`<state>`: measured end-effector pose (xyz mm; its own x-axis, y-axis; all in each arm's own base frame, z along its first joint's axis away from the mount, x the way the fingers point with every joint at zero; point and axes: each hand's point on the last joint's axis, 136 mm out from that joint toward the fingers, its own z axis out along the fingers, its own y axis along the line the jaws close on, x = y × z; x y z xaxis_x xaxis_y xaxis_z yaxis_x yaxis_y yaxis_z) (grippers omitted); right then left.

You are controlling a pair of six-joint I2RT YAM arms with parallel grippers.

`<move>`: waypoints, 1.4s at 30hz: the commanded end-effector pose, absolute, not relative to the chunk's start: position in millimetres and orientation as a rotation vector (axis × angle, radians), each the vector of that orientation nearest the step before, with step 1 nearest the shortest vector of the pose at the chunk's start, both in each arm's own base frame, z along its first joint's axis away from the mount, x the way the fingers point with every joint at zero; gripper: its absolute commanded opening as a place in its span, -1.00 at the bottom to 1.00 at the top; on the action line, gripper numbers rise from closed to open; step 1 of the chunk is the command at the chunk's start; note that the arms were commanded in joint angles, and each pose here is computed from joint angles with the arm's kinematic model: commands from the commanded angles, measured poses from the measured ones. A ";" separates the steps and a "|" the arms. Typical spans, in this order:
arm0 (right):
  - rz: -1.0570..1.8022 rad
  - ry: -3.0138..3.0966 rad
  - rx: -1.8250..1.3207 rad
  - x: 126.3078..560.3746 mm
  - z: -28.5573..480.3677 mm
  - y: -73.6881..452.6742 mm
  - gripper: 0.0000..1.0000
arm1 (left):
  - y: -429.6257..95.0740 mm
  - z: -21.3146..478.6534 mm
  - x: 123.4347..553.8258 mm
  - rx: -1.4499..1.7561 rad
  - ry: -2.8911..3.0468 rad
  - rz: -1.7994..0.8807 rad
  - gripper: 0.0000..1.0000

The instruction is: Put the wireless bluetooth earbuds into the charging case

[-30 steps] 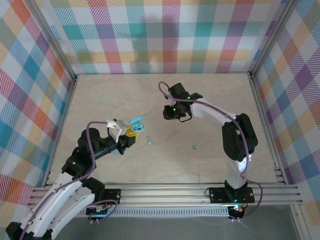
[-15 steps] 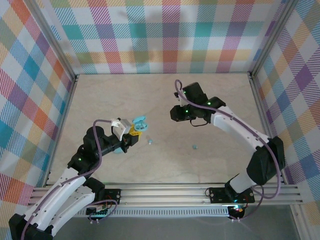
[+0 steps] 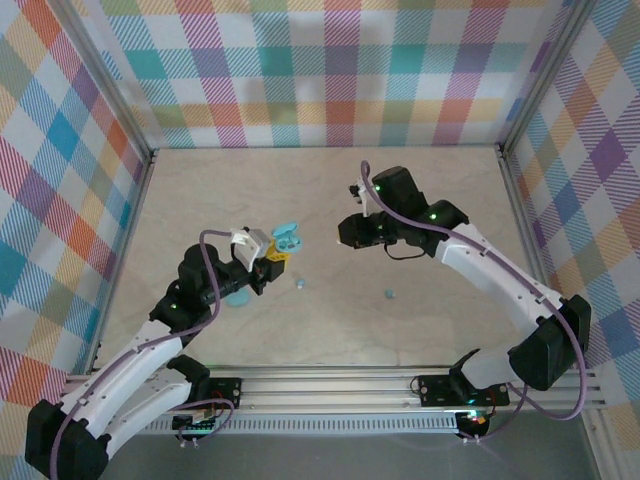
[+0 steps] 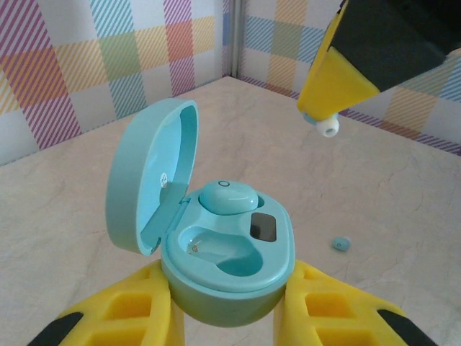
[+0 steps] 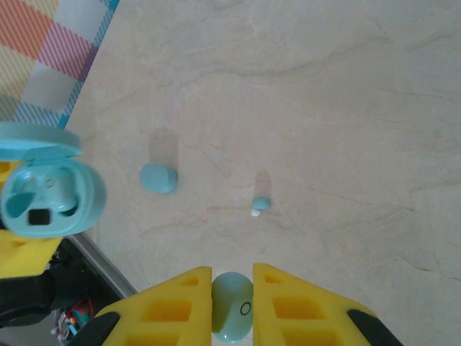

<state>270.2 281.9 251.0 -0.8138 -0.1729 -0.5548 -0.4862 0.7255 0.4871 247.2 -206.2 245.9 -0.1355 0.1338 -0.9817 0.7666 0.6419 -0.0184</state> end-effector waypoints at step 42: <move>0.790 2.297 -0.928 240.8 285.4 393.7 -0.63 | -213.1 265.3 239.8 0.769 1.570 -0.693 -1.00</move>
